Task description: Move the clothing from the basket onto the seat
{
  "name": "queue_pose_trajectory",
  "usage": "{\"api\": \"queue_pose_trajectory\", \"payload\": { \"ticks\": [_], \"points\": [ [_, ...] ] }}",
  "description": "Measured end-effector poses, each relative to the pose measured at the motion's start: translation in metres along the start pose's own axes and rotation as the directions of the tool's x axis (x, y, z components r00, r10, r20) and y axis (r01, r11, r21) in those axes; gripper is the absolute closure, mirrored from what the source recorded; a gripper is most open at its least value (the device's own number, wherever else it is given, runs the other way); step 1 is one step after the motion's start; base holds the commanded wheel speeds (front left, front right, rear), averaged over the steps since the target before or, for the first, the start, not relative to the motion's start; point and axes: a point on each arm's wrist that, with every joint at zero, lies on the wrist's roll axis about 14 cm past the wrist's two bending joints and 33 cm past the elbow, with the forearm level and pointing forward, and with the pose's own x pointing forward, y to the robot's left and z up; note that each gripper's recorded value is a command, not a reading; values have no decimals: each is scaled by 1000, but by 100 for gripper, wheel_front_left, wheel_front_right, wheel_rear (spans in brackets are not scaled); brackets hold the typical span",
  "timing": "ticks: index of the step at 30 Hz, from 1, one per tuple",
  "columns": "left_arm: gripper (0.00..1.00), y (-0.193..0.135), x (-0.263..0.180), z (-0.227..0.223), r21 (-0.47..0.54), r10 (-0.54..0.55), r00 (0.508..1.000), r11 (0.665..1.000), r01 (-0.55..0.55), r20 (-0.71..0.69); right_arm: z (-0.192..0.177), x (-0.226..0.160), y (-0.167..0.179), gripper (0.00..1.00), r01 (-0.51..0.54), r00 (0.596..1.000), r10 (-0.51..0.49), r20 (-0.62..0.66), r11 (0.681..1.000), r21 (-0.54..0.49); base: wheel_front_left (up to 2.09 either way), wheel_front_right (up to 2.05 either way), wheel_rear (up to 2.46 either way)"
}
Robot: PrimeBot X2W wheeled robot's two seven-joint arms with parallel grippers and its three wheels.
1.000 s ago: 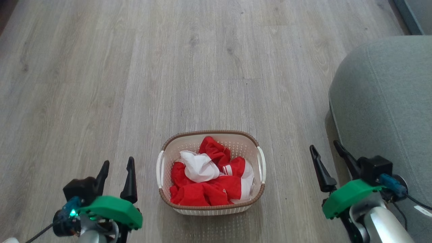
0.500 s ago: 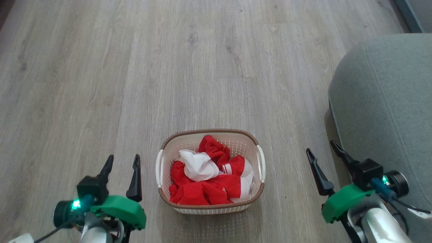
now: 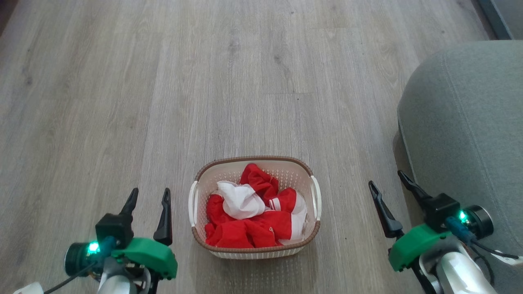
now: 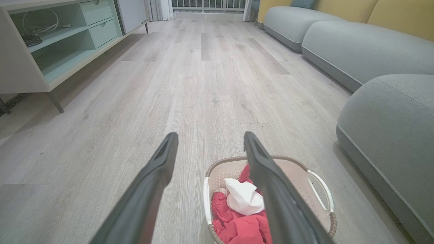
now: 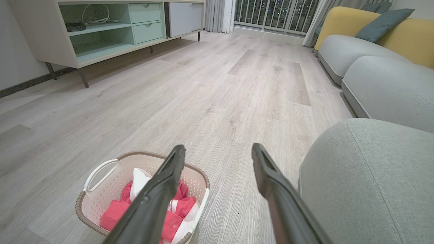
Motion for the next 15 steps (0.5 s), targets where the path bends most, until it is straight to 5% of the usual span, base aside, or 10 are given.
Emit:
{"api": "queue_pose_trajectory", "payload": {
  "ticks": [15],
  "points": [
    [0,-8,20,-12,-14,-29,999,999,29,-35,2,17,-22,0,51,999,-51,9,999,9,0,0,0]
  ]
}}
